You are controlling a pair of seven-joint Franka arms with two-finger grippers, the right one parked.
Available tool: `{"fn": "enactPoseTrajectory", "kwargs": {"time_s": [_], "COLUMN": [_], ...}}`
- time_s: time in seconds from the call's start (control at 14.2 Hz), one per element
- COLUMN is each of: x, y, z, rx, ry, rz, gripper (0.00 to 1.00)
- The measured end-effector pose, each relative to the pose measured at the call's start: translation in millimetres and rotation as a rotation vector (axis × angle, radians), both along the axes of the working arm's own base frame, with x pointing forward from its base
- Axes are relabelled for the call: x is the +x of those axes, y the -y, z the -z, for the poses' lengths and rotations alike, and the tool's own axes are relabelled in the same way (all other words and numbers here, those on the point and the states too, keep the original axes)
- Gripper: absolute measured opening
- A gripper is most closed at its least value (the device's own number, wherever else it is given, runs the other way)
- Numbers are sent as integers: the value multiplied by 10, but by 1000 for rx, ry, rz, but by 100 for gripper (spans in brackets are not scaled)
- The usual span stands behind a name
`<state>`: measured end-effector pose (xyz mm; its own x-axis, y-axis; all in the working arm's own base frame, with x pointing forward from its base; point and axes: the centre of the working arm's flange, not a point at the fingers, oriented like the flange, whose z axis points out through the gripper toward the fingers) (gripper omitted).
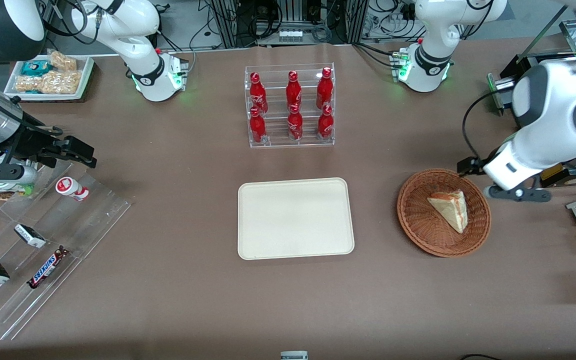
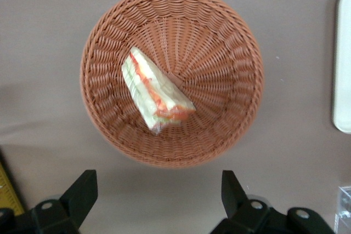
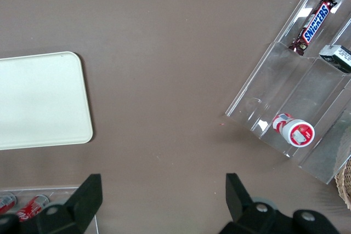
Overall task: Place sandwich from basket to tray
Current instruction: 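Move the left gripper over the wicker basket toward the sandwich, then lower the open left gripper and close it on the wrapped sandwich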
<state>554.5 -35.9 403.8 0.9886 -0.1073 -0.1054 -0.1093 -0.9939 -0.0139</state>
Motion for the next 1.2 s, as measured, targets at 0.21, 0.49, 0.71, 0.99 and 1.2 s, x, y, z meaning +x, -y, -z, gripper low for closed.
{"fn": "enactPoseTrajectory", "kwargs": {"time_s": [0.21,0.49,0.71,0.99,1.2], "x": [-127,-110,-53,-49,-58], "y": [-75,-97,-85,-84,-84], "z": [565,907,1006,1311,1537], "rx": [1,16,17,33,45], "ry": [71,117,151,126,105], "rz": [-103,-499,-800,-891,-896], "gripper": [100,100,100,100,70]}}
